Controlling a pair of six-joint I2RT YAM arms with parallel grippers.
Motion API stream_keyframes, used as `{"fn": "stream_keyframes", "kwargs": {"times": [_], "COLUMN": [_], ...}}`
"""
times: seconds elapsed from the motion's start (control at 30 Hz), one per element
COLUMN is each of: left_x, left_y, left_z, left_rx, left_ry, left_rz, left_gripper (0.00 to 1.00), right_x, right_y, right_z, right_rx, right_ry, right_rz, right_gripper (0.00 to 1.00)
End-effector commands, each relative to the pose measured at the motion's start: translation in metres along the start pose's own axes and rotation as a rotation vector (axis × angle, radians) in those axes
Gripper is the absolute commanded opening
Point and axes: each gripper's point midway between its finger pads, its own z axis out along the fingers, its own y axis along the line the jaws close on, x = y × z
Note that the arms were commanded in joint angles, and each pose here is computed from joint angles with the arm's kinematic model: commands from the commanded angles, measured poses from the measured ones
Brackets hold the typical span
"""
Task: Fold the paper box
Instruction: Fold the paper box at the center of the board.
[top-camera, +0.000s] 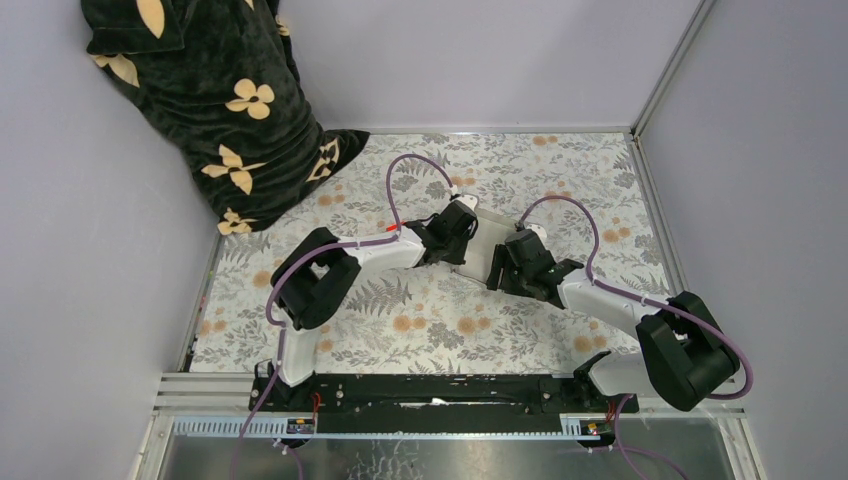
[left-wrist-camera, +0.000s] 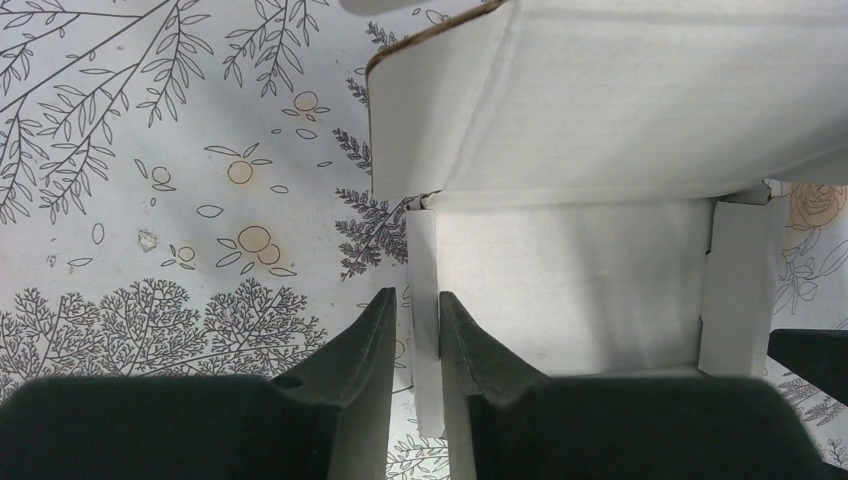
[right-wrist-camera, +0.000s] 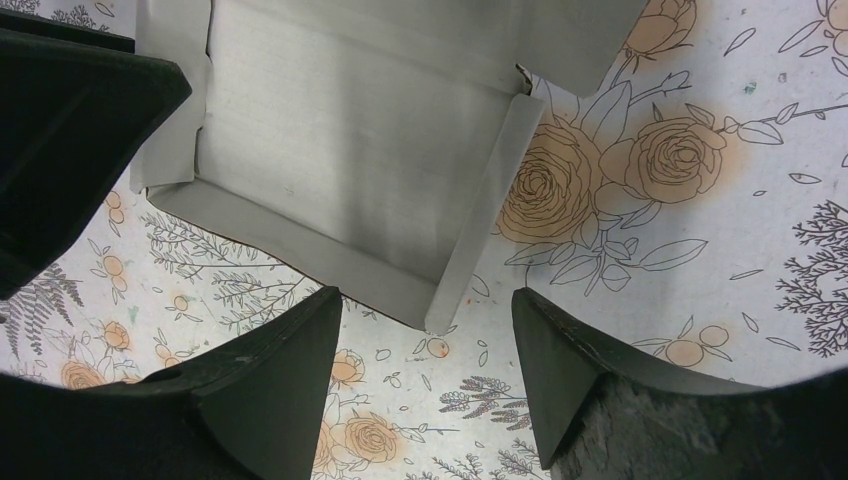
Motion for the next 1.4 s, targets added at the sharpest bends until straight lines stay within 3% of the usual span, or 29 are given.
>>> {"fn": "stream_keyframes", "kwargs": {"times": [0.0, 0.37, 1.37], "left_x": [-0.007, -0.009, 0.004], "left_y": [0.003, 0.005, 0.020], "left_z": [0.003, 0.003, 0.006], "left_rx": [-0.017, -0.040, -0.333], "left_ry": [-0.013, -0.007, 0.024], "left_rz": [0.007, 0.013, 0.188], "left_gripper": [0.27, 0.14, 0.13], "right_x": [-0.004, -0.007, -0.022], "right_y": [0.004, 0.004, -0.011], "right_z": [0.002, 0.000, -0.016], "right_rx": [-0.020, -0.017, 0.031], "right_ry": [-0.011, -0.015, -0.069], "right_rz": [-0.002, -0.010, -0.019], "right_gripper": [0.71, 0.71, 0.71]}}
